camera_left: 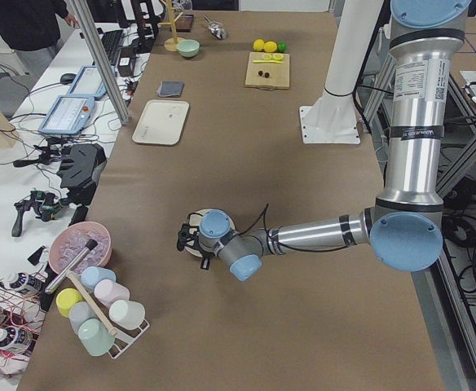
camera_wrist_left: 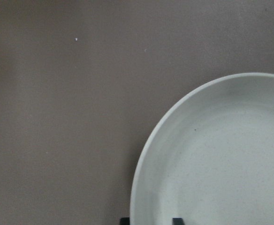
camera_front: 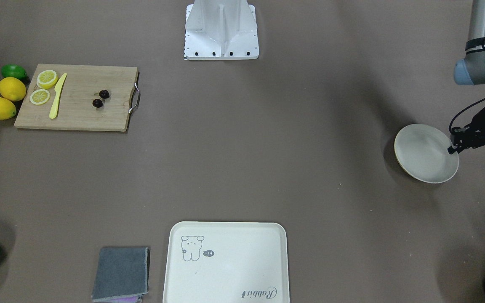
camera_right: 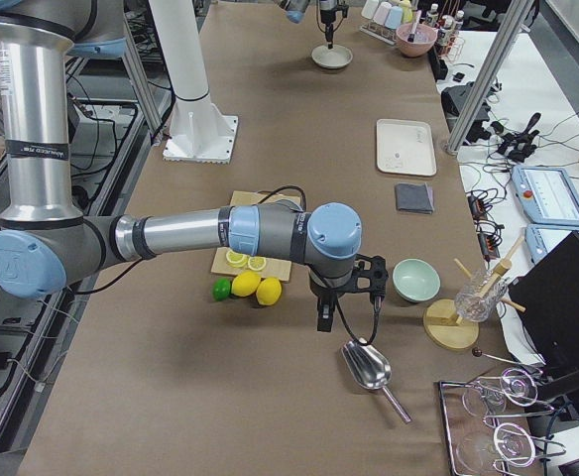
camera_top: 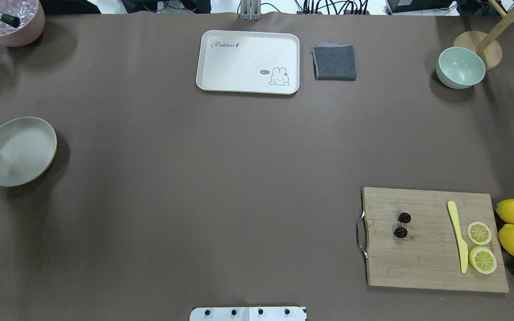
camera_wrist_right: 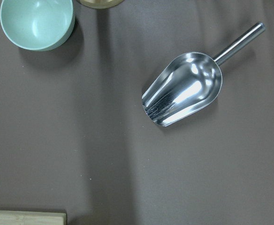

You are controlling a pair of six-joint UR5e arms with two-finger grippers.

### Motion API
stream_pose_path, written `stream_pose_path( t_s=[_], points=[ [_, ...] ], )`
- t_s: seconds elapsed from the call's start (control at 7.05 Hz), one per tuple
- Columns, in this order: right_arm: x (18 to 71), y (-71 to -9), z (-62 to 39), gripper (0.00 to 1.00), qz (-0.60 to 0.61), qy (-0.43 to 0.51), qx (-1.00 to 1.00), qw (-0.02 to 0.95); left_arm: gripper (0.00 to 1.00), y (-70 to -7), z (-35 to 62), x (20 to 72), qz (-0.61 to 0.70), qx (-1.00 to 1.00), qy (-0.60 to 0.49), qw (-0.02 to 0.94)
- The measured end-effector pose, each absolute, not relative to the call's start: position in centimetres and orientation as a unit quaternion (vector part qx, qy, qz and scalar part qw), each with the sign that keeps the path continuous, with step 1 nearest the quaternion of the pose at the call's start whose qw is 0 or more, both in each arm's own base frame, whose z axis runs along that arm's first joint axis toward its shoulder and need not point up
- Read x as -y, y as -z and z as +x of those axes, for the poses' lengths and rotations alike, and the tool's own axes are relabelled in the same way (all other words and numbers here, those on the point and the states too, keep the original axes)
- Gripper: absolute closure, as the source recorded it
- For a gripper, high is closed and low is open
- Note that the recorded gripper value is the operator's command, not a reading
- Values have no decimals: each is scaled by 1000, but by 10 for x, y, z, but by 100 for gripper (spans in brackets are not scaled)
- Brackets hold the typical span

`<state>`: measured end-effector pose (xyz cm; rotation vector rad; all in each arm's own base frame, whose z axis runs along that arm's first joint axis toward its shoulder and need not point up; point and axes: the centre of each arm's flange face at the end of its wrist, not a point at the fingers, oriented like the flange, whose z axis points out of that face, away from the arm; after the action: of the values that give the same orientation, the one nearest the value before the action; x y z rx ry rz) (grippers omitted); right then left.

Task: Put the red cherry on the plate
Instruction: 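Grasp the rim of the pale green plate with the left gripper and lift it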

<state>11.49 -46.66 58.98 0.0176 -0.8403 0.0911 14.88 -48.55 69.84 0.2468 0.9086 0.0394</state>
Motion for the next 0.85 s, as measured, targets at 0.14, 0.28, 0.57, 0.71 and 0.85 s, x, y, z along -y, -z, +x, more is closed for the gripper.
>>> stream_pose_path(
  t_s=[0.14,0.28,0.57,0.71,0.85],
  points=[
    [467,-590,115,0,9,-44,408,912,100,-696,149,487,118,-440,-19,890],
    [466,-590,115,0,9,-44,408,912,100,-688,147,496,117,-444,-16,888],
    [465,-591,115,0,21,-38,407,912,100,-646,140,543,111,-465,-2,878],
    [465,-592,115,0,25,-37,407,912,100,-616,140,567,108,-480,6,871],
    [464,-593,115,0,26,-37,407,912,100,-580,147,590,105,-494,24,863]
  ],
)
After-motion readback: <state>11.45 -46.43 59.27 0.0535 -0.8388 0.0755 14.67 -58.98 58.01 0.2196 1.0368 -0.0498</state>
